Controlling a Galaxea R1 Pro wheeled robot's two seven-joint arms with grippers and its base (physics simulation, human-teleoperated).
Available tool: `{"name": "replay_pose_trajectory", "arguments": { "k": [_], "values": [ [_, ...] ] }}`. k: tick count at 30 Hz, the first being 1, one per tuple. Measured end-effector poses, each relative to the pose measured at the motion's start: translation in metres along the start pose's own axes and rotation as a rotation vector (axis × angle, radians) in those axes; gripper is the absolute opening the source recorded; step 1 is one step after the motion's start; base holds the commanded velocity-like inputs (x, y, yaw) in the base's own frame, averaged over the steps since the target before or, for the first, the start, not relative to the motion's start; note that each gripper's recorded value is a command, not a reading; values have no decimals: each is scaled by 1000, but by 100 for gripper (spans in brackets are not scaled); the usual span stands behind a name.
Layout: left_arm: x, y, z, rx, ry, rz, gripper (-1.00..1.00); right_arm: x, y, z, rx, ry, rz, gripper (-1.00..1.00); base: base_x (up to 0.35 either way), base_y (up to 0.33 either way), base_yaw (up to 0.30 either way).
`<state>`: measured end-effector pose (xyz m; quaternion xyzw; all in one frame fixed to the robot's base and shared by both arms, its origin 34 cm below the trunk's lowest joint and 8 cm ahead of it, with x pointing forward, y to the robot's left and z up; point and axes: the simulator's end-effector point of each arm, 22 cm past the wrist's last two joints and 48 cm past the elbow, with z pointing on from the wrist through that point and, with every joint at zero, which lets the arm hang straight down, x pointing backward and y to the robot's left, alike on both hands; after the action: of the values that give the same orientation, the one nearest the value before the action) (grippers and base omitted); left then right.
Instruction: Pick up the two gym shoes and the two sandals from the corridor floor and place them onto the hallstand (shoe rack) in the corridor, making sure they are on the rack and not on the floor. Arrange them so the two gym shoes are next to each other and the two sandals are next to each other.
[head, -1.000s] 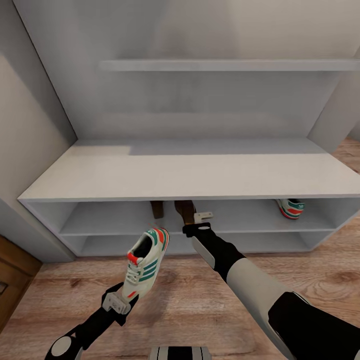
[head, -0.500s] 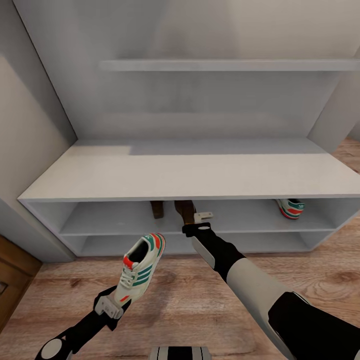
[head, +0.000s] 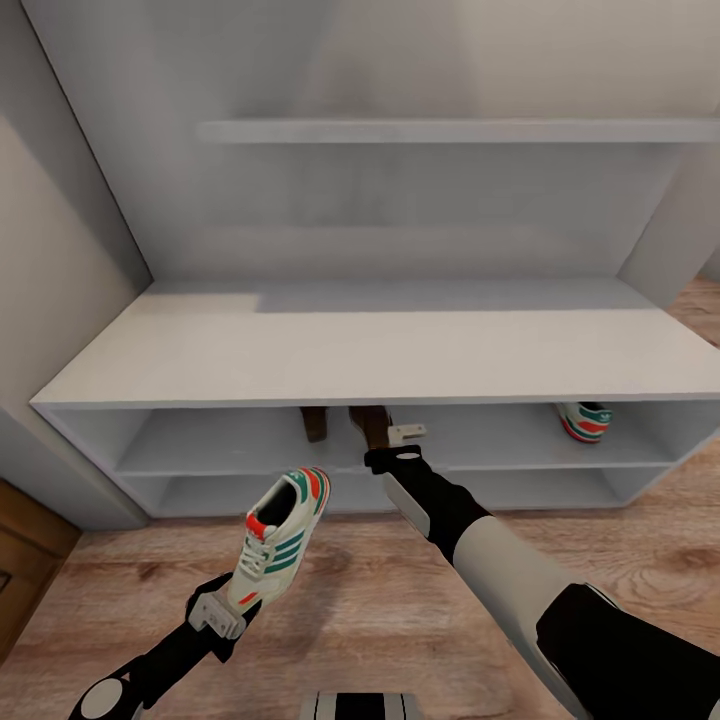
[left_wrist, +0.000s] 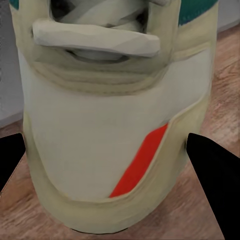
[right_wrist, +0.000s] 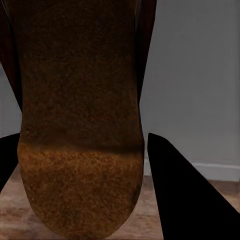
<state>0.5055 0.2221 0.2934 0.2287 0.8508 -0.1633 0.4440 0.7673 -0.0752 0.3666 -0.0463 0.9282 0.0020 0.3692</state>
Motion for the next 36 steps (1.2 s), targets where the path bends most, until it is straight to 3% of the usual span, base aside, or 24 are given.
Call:
{"name": "replay_pose_trajectory", "arguments": {
  "k": [36],
  "values": [
    [0,-2,1,1,-1,-1,-100,0,0,0,-1,-1,0,-100,27,11,0]
  ]
}}
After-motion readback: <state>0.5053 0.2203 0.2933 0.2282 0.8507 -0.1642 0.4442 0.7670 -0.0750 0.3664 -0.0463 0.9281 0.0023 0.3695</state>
